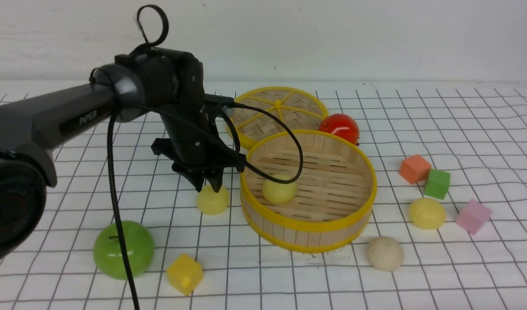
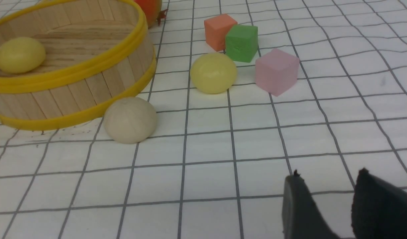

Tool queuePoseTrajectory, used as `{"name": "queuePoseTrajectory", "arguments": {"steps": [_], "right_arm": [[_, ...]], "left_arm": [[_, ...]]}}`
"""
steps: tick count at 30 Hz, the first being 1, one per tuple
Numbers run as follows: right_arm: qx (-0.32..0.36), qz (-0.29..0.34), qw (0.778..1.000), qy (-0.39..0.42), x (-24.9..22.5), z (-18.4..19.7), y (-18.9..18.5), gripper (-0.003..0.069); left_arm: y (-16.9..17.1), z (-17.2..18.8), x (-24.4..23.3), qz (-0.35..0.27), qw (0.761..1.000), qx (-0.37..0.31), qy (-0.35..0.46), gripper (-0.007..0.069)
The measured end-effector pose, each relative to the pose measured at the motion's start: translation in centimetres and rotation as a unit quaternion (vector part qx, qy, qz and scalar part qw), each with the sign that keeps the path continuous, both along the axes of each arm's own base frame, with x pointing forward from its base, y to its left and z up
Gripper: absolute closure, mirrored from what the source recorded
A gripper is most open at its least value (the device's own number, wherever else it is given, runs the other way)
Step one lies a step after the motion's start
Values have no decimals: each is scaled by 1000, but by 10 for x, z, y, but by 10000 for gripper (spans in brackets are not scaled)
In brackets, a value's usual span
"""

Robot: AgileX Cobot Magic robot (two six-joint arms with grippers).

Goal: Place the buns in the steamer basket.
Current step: Use the left arm to grab a steamed stuffed bun

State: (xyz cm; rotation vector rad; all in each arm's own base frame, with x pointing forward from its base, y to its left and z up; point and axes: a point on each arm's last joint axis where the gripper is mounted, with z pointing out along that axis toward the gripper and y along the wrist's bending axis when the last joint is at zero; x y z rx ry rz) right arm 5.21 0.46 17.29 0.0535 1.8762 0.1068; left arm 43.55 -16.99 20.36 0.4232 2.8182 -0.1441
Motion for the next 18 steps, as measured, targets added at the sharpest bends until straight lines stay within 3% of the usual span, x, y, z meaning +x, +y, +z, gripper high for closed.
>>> {"name": "queuePoseTrajectory", "arguments": {"steps": [15,18], "right_arm": [[0,0,1000,0,0,0,0,418],[0,0,1000,0,0,0,0,418]], "left_arm": [[1,-17,6,-6,1000,20,-5,356],[1,-17,6,-6,1000,20,-5,386]]}}
